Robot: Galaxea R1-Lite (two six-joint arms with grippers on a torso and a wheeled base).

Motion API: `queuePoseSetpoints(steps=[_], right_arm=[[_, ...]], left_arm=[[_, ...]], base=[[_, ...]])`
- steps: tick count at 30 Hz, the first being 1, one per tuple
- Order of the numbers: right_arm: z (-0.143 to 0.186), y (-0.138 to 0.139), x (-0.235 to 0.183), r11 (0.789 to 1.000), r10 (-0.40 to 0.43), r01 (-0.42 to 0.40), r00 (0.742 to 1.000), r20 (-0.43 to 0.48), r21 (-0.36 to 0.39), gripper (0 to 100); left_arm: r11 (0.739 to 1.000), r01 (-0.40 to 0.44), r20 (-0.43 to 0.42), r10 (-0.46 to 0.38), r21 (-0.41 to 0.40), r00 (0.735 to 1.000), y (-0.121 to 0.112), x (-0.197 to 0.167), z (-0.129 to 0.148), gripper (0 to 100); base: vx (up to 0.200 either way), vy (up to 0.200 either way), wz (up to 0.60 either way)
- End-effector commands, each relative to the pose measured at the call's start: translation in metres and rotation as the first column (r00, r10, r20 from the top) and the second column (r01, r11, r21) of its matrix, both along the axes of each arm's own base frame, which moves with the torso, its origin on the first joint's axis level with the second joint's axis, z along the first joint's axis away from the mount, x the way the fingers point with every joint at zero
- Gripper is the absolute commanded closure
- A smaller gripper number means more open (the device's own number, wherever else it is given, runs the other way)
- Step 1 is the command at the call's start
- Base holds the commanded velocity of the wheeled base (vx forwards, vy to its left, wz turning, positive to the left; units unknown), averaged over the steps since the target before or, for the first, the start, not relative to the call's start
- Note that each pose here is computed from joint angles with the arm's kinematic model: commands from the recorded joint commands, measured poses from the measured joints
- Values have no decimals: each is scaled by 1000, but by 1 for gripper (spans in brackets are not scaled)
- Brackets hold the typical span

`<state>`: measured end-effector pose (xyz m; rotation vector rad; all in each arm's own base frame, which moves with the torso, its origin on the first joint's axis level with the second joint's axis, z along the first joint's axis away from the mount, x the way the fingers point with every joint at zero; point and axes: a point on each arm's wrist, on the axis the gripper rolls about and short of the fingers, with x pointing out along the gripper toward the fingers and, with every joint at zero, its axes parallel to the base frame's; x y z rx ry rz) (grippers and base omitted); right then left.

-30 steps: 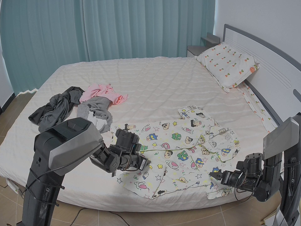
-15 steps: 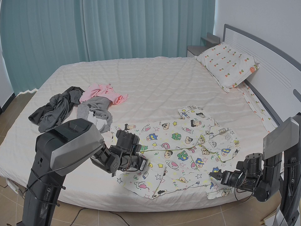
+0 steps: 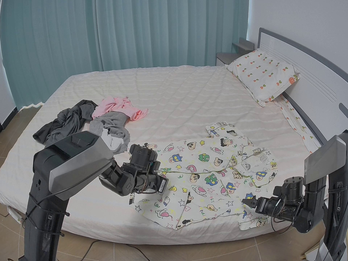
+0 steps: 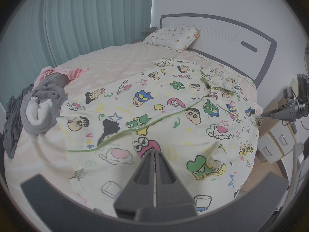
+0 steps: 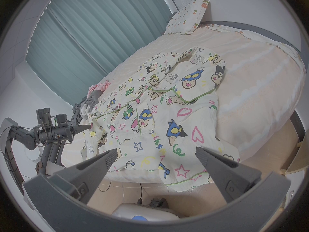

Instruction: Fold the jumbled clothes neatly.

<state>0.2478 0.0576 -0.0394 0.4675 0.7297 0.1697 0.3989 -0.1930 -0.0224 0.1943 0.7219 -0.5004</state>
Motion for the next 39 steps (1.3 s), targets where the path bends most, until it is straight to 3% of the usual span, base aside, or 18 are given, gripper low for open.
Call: queuePoseSetpoints(steps=[1, 7, 14, 28, 39], right_arm=[[1, 0, 1, 1000, 1, -1, 1000, 11, 3, 0], [1, 0, 1, 1000, 1, -1, 1000, 13, 3, 0], [1, 0, 0, 1000, 1, -1, 1000, 10, 3, 0], [1, 1, 0, 1000, 2, -2, 1000, 8, 2, 0], [0, 0, 0, 1000, 1, -1, 1000, 7, 1, 0]], left_arm=[[1000, -12, 32, 12, 1, 999, 6, 1, 17, 100], [998, 9, 37, -12, 62, 999, 18, 2, 37, 100], [998, 2, 50, -5, 68, 999, 20, 3, 59, 100], [991, -55, 91, 44, 124, 995, 43, 22, 61, 100], [988, -55, 57, 47, 141, 997, 44, 28, 65, 100]], base=[[0, 0, 0], [0, 0, 0], [0, 0, 0], [0, 0, 0], [0, 0, 0]])
